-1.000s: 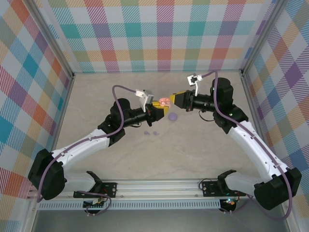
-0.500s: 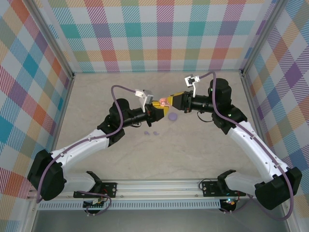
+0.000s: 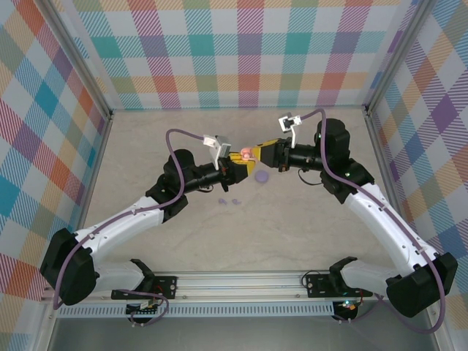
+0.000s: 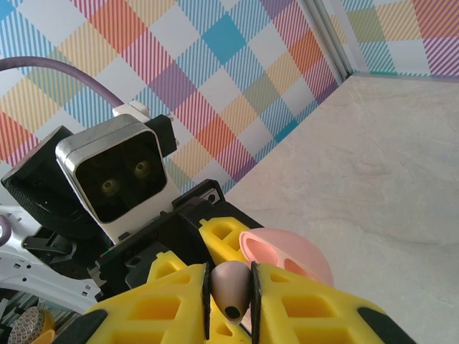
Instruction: Insert wireless bluetooth earbuds into charging case
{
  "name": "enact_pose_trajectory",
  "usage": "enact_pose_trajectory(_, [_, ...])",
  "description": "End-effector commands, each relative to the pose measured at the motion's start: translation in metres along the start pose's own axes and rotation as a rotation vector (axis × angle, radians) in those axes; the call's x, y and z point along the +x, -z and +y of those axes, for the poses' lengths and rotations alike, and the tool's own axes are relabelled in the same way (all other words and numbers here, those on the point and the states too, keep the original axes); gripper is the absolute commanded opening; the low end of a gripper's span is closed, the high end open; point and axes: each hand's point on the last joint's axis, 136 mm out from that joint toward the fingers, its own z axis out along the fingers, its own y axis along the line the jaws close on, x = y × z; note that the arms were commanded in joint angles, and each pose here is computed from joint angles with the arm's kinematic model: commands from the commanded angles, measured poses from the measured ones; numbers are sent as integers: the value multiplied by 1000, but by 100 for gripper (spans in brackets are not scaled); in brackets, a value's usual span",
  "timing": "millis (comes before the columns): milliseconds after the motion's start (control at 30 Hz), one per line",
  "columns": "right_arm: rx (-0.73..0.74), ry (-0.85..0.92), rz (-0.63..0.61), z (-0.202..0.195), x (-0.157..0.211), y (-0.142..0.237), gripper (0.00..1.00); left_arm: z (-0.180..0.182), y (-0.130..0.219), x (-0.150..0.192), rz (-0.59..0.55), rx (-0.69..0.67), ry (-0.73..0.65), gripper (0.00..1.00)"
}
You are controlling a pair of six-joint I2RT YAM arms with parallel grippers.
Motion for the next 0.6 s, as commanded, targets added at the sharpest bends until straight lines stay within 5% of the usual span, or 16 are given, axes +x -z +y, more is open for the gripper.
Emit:
enact_pose_trajectory(0, [-12, 46, -16, 8, -10, 1, 21, -20, 6, -15, -54, 63, -31, 2])
enact_pose_trajectory(567, [-15, 41, 16, 6, -1, -6, 22, -21, 8, -17, -61, 59, -34, 2])
